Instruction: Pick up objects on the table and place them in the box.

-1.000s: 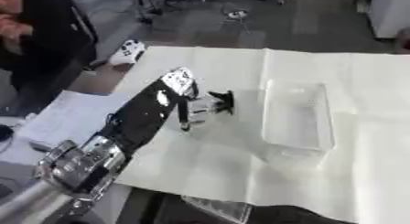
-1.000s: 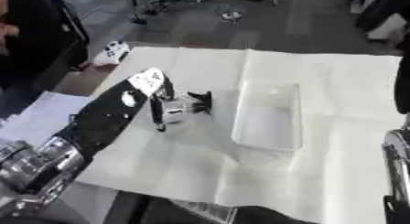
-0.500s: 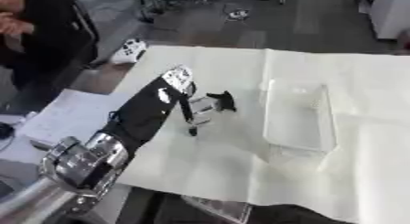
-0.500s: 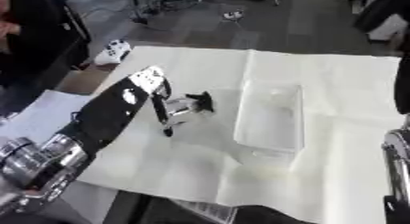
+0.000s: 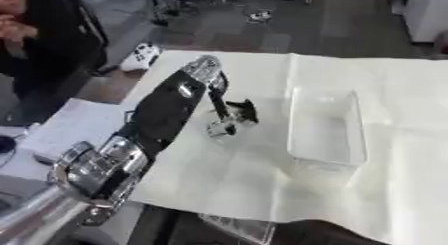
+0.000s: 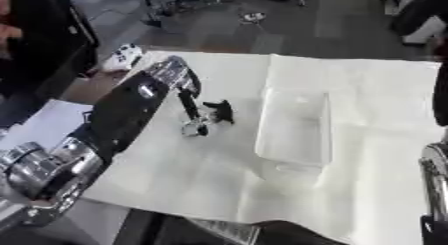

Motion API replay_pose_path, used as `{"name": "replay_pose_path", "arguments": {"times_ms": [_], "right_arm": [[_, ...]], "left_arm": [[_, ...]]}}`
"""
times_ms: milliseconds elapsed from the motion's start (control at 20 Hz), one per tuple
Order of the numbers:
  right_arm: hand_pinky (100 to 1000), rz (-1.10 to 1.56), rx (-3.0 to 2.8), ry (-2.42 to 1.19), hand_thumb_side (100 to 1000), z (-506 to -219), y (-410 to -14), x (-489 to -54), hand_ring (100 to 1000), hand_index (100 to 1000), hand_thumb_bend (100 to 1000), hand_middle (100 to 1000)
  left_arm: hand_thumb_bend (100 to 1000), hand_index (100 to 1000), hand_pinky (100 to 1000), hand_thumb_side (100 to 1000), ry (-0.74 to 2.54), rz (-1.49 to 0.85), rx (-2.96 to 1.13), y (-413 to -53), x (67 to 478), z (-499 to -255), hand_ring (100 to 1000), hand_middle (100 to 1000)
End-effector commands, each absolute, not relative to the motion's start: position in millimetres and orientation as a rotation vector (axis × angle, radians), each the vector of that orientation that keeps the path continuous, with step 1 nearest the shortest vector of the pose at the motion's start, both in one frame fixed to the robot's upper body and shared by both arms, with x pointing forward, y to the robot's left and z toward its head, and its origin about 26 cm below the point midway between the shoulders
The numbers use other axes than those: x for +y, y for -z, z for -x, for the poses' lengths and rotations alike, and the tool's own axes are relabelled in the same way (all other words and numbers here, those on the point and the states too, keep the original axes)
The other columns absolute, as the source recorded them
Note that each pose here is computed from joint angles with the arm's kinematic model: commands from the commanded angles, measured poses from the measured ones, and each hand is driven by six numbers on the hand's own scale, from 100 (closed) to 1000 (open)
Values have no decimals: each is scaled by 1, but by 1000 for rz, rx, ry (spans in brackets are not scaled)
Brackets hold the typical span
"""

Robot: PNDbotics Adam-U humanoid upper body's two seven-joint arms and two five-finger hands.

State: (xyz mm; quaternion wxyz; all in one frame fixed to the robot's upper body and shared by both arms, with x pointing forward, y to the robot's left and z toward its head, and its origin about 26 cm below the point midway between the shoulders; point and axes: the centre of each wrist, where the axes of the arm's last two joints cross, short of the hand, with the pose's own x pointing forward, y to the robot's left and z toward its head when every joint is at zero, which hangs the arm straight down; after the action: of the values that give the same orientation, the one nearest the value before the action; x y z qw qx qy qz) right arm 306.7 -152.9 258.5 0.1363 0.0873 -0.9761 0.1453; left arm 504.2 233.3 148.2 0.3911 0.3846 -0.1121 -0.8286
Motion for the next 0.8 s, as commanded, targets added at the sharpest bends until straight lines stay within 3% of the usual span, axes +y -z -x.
{"name": "replay_pose_path", "arguments": {"times_ms": [50, 300, 350, 400, 450, 500, 550, 700, 800], "right_arm": [[400, -282, -2860, -418, 1000, -303, -267, -149, 384, 614, 327, 421], [400, -284, -2863, -417, 1000, -303, -267, -149, 384, 614, 325, 421], [400, -284, -2863, -418, 1000, -303, -267, -149, 384, 614, 327, 420], [400, -283, -2863, -418, 1000, -303, -267, -149, 384, 614, 326, 421], [400, -283, -2863, -419, 1000, -303, -268, -149, 384, 614, 327, 420], [400, -282, -2863, -419, 1000, -303, -268, -149, 384, 614, 328, 420], [400, -281, -2863, -420, 1000, -304, -268, -149, 384, 614, 328, 420], [400, -277, -2861, -422, 1000, -304, -267, -150, 384, 614, 330, 420], [400, -274, -2858, -424, 1000, -304, -267, -150, 384, 614, 331, 420]], "left_arm": [[650, 958, 914, 1000, 2131, -981, -211, -153, 234, -505, 985, 892], [533, 917, 830, 1000, 2170, -966, -93, -126, 233, -501, 905, 839], [446, 879, 739, 1000, 2177, -966, -79, -121, 233, -500, 845, 798], [505, 906, 782, 1000, 2179, -965, -73, -117, 233, -499, 888, 827], [239, 803, 640, 1000, 2180, -966, -72, -114, 234, -498, 750, 717], [185, 755, 584, 959, 2178, -973, -82, -111, 234, -497, 683, 651], [100, 661, 487, 852, 2172, -990, -111, -110, 234, -497, 581, 561], [100, 466, 298, 738, 2158, -1055, -224, -111, 234, -496, 429, 389], [100, 283, 100, 685, 2154, -1126, -356, -119, 232, -498, 235, 219]]}}
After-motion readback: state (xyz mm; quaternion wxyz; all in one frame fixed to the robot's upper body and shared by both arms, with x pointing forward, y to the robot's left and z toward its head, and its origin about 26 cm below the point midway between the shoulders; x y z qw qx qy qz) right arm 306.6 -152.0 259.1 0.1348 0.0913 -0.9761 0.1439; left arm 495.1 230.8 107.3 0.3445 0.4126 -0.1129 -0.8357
